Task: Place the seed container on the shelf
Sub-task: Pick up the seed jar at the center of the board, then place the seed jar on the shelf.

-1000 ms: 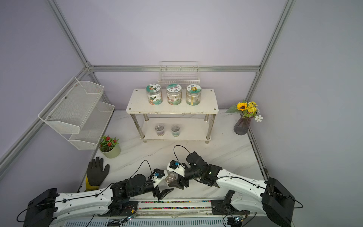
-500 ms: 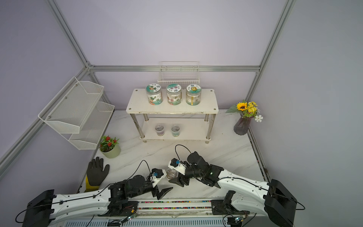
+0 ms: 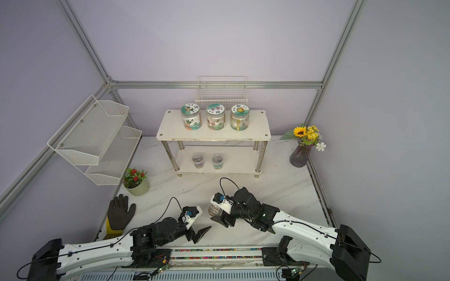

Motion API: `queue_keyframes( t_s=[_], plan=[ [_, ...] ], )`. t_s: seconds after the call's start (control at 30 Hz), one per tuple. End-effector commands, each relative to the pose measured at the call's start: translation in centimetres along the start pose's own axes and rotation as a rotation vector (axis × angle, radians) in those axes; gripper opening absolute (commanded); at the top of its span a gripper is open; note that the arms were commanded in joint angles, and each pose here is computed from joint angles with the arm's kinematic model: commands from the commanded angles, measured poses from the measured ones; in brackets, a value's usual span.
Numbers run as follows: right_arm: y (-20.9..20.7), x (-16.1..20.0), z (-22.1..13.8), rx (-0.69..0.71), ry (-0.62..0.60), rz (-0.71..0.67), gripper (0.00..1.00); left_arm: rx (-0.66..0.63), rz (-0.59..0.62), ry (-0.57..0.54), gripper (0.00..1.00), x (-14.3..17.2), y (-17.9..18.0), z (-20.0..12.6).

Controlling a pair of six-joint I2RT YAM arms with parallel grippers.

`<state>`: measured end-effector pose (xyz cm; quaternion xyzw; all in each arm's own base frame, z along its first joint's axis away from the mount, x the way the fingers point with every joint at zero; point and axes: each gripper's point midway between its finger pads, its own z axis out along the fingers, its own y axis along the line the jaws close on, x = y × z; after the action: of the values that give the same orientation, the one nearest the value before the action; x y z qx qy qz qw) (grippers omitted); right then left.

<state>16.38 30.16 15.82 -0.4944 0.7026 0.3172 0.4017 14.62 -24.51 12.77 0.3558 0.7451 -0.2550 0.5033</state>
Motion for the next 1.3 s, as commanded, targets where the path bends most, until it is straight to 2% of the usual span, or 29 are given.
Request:
queue_keyframes(
  t_s=[0.0, 0.27, 0.47, 0.8, 1.27],
  plan=[
    [-1.4, -1.5, -0.7, 0.071, -0.037, 0.019, 0.63, -0.099, -0.033, -0.052, 1.00, -1.0, 1.8, -0.8],
    [-3.8, -1.8, -0.9, 0.170, -0.037, 0.067, 0.63, -0.333, -0.096, -0.093, 1.00, -1.2, 6.2, -3.2],
    [-5.2, -2.2, -1.2, 0.226, -0.043, 0.097, 0.63, -0.433, -0.127, -0.139, 1.00, -2.0, 8.0, -4.9],
    [-7.8, -2.8, -1.7, 0.337, -0.056, 0.156, 0.63, -0.549, -0.118, -0.110, 1.00, -2.9, 9.6, -5.8],
    [-11.9, -3.9, -2.9, 0.499, -0.106, 0.229, 0.63, -0.622, -0.108, -0.107, 1.00, -4.4, 10.5, -6.6]
  ],
)
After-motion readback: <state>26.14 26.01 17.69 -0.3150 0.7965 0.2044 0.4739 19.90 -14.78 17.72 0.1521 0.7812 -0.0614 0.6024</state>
